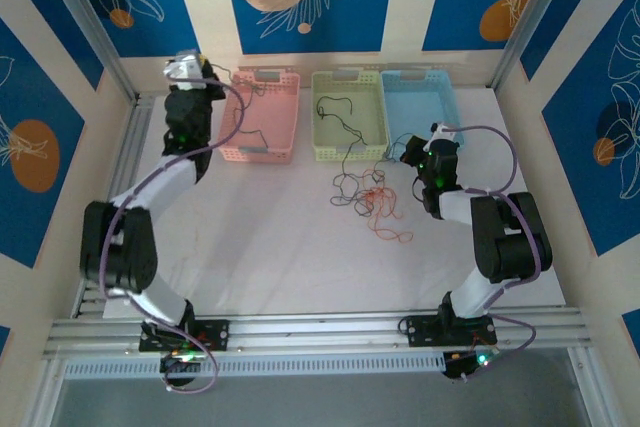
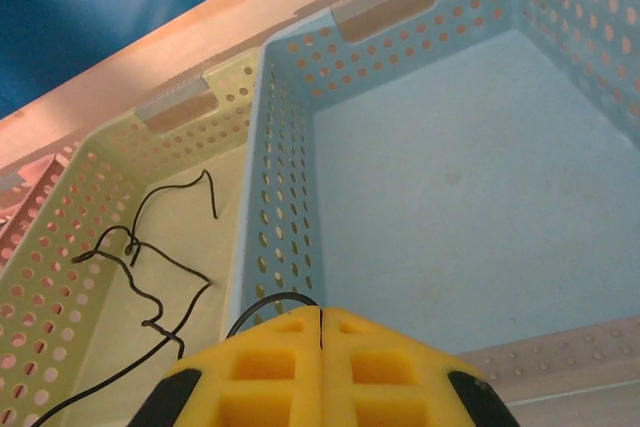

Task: Untangle the cables

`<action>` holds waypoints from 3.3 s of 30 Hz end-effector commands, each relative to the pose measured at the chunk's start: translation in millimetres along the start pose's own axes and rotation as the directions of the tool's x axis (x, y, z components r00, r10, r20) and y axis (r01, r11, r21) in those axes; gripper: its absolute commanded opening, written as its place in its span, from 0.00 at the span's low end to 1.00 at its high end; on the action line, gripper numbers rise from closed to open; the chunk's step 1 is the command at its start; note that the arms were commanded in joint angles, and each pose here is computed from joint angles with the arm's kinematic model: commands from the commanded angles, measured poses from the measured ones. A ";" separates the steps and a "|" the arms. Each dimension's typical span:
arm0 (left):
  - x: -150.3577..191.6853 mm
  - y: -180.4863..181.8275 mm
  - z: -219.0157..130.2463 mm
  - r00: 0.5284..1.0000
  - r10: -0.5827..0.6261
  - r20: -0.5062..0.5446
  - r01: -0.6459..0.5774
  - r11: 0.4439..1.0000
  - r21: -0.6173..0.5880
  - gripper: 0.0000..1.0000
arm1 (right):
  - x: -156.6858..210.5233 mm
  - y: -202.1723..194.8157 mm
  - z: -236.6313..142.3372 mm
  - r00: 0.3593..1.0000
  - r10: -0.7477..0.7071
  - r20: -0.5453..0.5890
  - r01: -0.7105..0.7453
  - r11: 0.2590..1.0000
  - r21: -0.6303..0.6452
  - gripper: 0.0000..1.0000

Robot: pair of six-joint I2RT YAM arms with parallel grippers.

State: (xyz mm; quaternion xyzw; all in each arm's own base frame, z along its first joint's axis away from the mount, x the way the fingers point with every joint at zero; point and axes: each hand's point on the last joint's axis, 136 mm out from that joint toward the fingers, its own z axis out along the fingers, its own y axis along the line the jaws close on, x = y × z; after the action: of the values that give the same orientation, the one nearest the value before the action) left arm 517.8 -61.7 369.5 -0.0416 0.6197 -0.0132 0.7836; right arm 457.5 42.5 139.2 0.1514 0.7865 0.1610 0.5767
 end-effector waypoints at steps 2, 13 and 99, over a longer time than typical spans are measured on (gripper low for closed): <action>28.4 -24.2 31.7 0.979 0.205 -0.007 -0.205 0.978 0.032 0.00 | -9.4 12.1 2.7 0.999 -0.027 0.019 0.028 0.999 -0.034 0.00; 109.5 -80.4 19.4 0.893 0.448 -0.044 -0.438 0.887 0.143 0.71 | -6.5 17.6 5.9 1.000 -0.027 0.004 0.027 0.998 -0.057 0.00; -9.2 -52.7 -241.9 0.976 0.045 -0.214 0.032 0.940 0.340 0.00 | 47.1 182.7 -22.9 0.918 -0.394 -0.052 0.272 0.719 -0.639 0.42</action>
State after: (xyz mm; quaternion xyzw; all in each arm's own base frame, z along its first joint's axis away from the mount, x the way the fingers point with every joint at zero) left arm 281.5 -135.4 351.4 0.1223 0.6565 -0.1347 0.7321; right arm 426.7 225.1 174.7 -0.1962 0.7503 0.3409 0.5313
